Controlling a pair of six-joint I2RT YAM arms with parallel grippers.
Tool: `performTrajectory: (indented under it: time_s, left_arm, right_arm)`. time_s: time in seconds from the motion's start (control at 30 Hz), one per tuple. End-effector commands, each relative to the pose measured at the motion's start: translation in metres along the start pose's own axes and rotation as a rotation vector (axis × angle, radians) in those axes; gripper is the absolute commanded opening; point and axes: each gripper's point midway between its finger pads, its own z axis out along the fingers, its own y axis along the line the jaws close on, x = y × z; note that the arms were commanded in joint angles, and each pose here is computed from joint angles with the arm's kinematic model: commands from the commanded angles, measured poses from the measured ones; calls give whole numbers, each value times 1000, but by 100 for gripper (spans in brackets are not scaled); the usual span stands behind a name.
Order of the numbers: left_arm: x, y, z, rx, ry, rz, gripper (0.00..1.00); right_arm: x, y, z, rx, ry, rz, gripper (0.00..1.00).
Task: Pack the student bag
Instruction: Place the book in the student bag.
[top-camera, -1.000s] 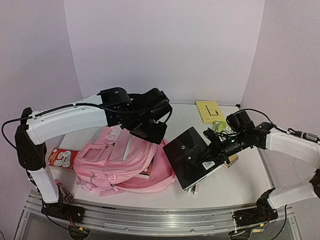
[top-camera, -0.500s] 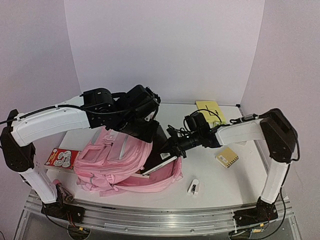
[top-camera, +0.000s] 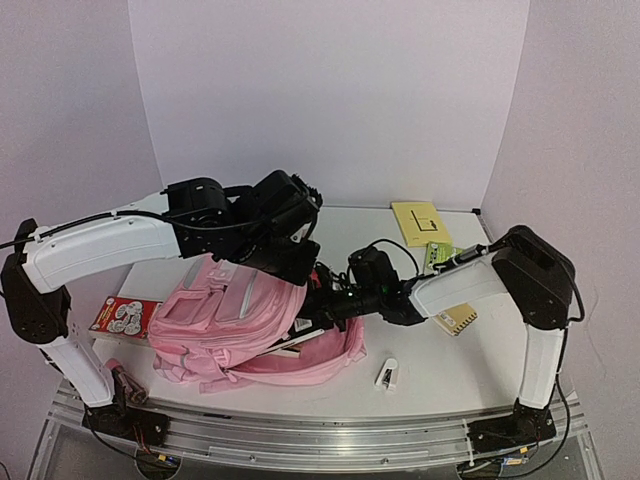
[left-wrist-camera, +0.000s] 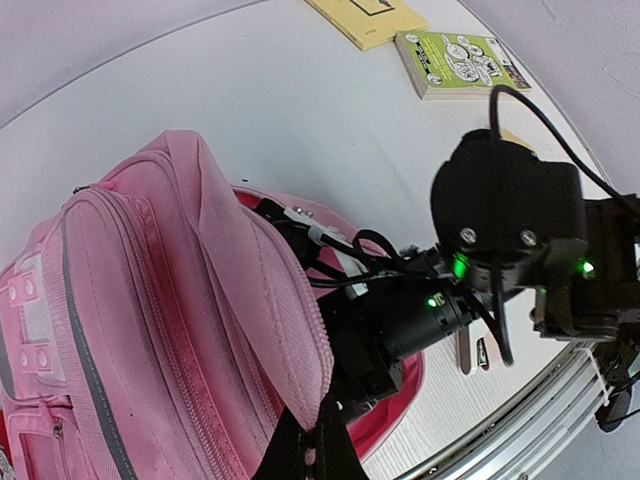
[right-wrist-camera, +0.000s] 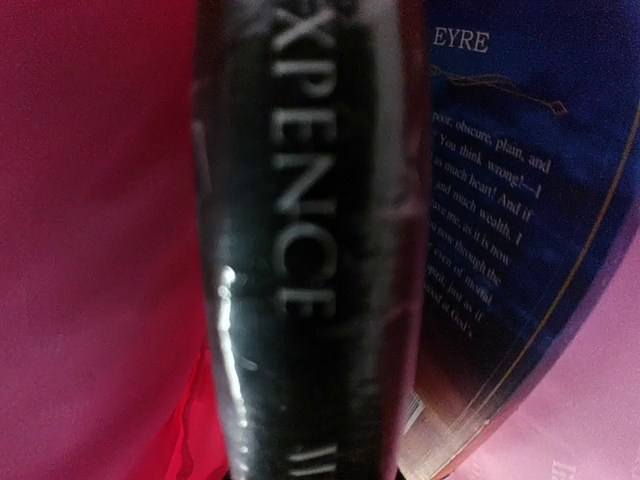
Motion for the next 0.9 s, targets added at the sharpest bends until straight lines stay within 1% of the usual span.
performTrajectory:
  time_s: [0.0, 0.13, 0.2, 0.33, 0.37, 0.5, 0.6, 0.7, 0.73, 0.87]
  left_arm:
    - [-40, -7, -20, 37, -152, -61, 0]
    - [-42, -7, -19, 28, -154, -64, 0]
    - [-43, -6, -19, 25, -155, -65, 0]
    - [-42, -6, -17, 16, -147, -64, 0]
    - [-42, -6, -16, 16, -146, -61, 0]
    - [-43, -8, -14, 11, -143, -48, 0]
    - [-45, -10, -13, 17, -144, -39, 0]
    - [-45, -13, -11, 23, -142, -32, 0]
    - [-46, -14, -10, 23, -141, -30, 0]
    - [-47, -17, -9, 35, -139, -29, 0]
  right_arm:
    - [8, -11, -7, 141, -118, -66, 15]
    - [16, -27, -4, 195, -139, -37, 31]
    - [18, -30, -9, 222, -150, -42, 45]
    - [14, -34, -34, 344, -214, -105, 68]
    - [15, -31, -40, 358, -219, -123, 72]
    - [20, -38, -49, 439, -192, -130, 75]
    - [22, -43, -43, 473, -143, -142, 75]
    - [26, -35, -21, 421, -53, -154, 67]
    - [27, -37, -14, 414, -30, -147, 66]
    - [22, -41, 8, 405, 1, -134, 62]
